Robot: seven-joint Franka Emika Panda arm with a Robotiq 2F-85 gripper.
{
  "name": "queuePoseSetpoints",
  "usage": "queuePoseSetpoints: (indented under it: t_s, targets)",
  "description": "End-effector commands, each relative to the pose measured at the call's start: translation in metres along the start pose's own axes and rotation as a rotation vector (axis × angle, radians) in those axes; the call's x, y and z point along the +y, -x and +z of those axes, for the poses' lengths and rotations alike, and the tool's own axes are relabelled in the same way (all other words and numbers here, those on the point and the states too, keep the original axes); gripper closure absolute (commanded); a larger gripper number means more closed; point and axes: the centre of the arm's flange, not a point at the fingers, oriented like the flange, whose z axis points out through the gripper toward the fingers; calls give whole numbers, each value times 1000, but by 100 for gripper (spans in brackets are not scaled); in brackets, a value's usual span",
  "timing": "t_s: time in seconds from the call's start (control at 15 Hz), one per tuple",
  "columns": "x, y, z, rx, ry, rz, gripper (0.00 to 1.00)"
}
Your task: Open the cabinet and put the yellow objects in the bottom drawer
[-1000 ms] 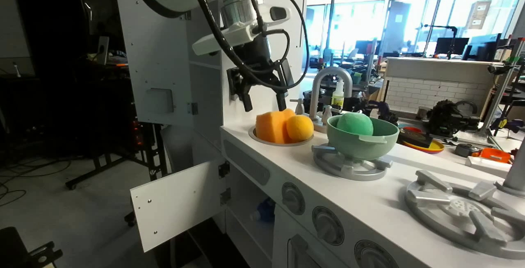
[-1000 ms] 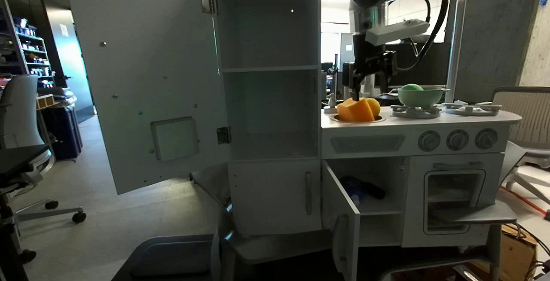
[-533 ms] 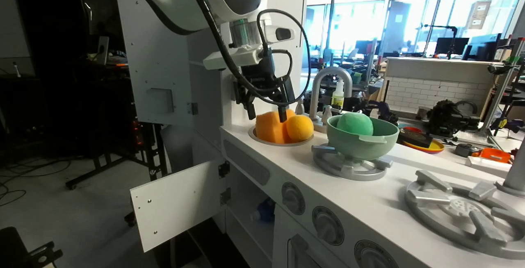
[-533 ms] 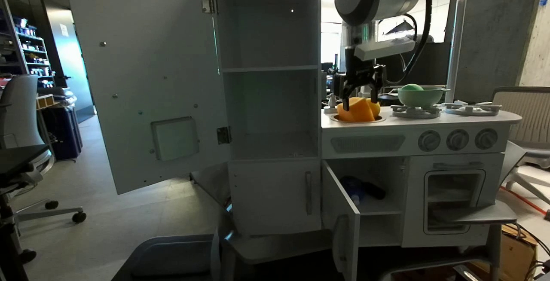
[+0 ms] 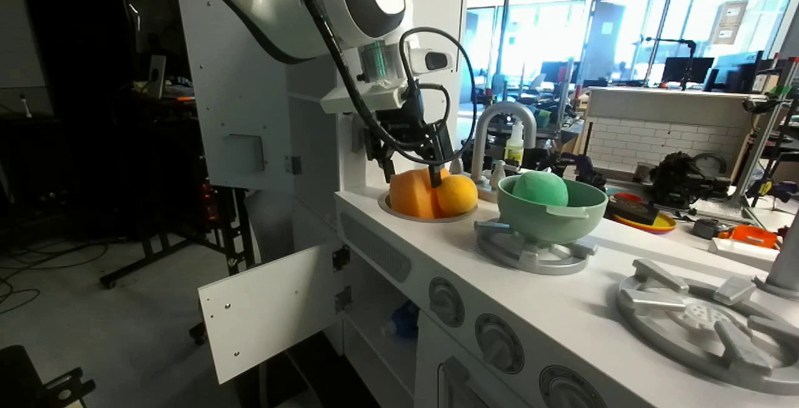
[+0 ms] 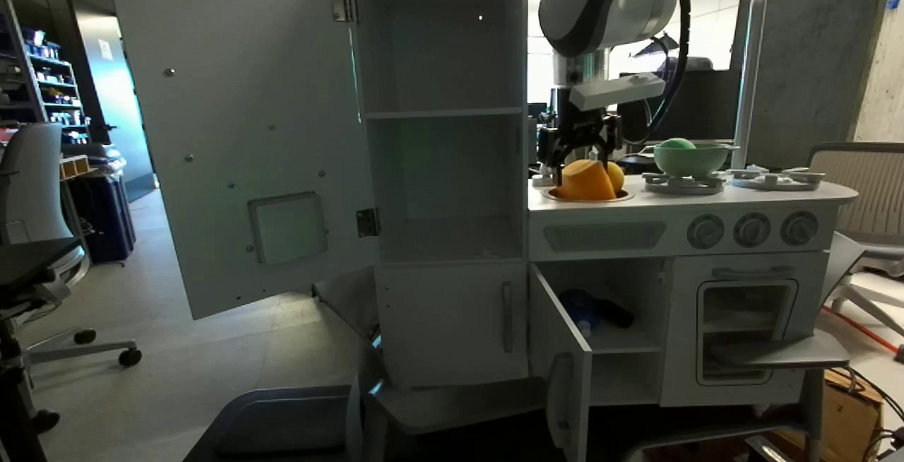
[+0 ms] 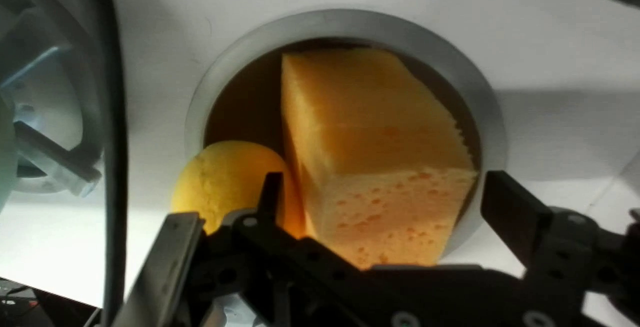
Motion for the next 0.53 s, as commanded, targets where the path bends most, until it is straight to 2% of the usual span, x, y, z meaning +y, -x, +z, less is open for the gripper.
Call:
queuePoseSetpoints:
  t_s: [0.0,0.33,0.47]
  targets:
    - [-6,-18,5,7,-8,-1,26]
    - [-14,-22,2,12,-3,-7,66]
    - [-15,-18,1,15,-7,-14,78]
